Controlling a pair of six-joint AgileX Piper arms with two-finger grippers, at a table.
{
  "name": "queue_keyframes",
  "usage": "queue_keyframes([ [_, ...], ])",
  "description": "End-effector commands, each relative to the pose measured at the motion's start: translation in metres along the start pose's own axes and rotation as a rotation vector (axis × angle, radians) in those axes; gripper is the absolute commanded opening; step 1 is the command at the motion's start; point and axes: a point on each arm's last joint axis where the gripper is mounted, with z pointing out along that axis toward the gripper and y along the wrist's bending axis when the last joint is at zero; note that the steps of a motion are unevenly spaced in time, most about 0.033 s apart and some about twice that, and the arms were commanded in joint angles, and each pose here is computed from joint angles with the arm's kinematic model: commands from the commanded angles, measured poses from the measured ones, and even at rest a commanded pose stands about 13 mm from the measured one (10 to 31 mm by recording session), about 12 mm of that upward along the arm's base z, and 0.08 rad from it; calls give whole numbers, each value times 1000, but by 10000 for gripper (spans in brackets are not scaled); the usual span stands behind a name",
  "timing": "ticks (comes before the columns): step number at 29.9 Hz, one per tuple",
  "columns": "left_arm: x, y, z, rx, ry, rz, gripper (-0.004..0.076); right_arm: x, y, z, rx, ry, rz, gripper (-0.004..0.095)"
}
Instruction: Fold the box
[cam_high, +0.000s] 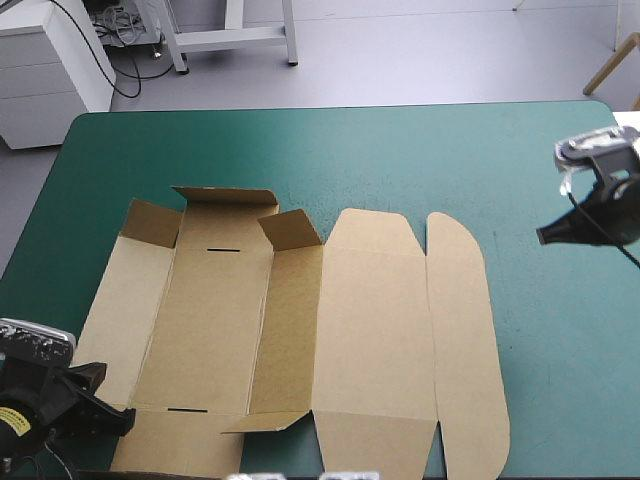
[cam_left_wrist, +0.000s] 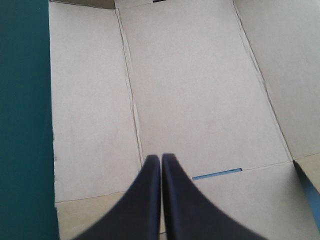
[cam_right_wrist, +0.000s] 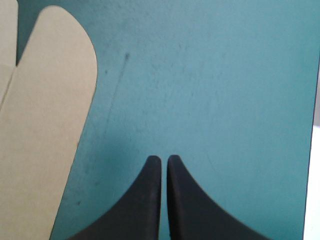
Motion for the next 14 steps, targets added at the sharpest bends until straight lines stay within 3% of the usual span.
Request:
queue_keyframes([
  [1,-4,-1,-6,17,-1,-10,-10,39,5,-23,34,-50,90,22],
  [14,-5,-1,-6,16,-8,-10,-10,151,59,-13,-73,-52,185,21],
])
